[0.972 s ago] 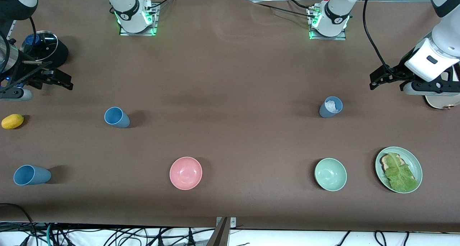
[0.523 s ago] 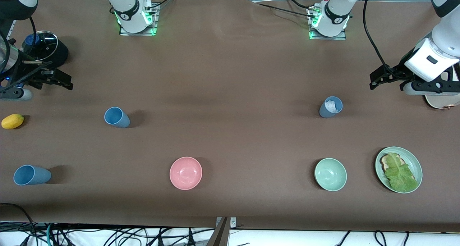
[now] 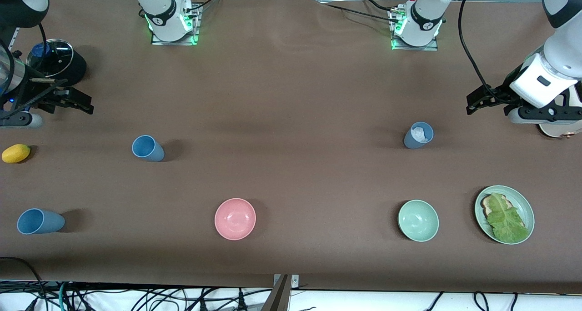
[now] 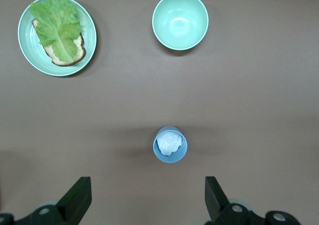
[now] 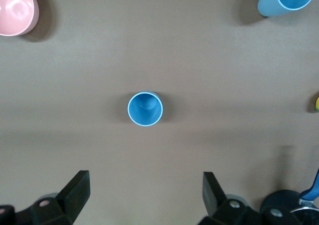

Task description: Stack blue cups with both arms

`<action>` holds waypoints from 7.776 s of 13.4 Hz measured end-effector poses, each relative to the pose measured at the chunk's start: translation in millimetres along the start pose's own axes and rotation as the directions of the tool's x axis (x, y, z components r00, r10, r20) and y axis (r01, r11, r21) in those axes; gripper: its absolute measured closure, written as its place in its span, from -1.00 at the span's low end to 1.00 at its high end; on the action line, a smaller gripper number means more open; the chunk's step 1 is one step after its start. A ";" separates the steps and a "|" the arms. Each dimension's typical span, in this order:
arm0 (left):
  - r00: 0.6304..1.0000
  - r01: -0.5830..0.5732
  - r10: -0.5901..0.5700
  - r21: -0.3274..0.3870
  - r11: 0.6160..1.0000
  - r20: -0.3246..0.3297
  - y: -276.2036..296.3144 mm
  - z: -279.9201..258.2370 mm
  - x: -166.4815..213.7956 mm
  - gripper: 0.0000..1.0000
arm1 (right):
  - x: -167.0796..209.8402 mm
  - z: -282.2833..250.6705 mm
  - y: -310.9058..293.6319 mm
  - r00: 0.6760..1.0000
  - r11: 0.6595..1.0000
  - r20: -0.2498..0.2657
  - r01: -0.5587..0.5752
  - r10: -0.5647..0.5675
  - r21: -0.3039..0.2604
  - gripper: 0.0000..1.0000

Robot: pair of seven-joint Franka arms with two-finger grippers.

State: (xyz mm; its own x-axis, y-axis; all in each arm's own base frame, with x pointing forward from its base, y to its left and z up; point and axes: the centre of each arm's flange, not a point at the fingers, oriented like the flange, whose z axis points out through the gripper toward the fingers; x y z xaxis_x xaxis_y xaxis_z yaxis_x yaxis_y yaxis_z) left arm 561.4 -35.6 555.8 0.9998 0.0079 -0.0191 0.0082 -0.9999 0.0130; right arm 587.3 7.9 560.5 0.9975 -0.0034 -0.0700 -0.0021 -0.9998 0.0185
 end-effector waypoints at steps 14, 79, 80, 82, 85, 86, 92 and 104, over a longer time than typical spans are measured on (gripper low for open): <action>0.995 -0.066 0.063 0.045 0.997 0.076 2.5 227.4 -13.8 -1.00 | 59.7 187.1 35.9 0.986 0.999 0.166 0.017 -0.023 0.033 -1.00; 0.988 -0.112 0.120 -0.084 0.990 0.093 40.2 34.0 76.0 -1.00 | -9.0 180.2 -505.0 0.804 0.790 0.197 -0.591 0.561 0.165 0.89; 0.987 -0.127 0.134 -0.079 0.989 0.085 33.4 25.0 72.6 -1.00 | -7.0 183.2 -505.2 0.803 0.786 0.196 -0.594 0.563 0.171 0.89; 0.988 -0.129 0.134 -0.061 0.990 0.078 21.9 13.3 65.7 -1.00 | -3.1 189.4 -505.7 0.799 0.780 0.193 -0.599 0.569 0.183 0.89; 0.991 -0.107 0.108 -0.024 0.994 0.077 9.7 6.6 54.9 -1.00 | 1.1 196.4 -505.3 0.795 0.773 0.192 -0.605 0.575 0.191 0.89; 0.992 -0.098 0.098 -0.015 0.995 0.074 5.6 4.1 49.5 -1.00 | 2.4 197.4 -504.6 0.794 0.771 0.191 -0.607 0.577 0.193 0.89; 0.996 -0.071 0.071 -0.002 0.997 0.053 -8.3 -7.8 28.4 -1.00 | 4.3 204.0 -503.7 0.790 0.769 0.193 -0.612 0.582 0.185 0.89; 0.995 -0.079 0.080 -0.003 0.997 0.054 -3.4 -7.7 28.0 -1.00 | 8.7 207.1 -502.3 0.794 0.773 0.170 -0.608 0.584 0.180 -0.89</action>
State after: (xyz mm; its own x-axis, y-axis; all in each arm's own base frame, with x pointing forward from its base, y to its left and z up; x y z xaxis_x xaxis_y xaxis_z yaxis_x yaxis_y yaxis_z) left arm 589.5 -31.9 562.9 0.9948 -0.0723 -0.0719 -0.0713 -0.9973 0.0171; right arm 582.5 506.2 344.1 0.7787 -0.5897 -0.2142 -0.6204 -0.7746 -0.1232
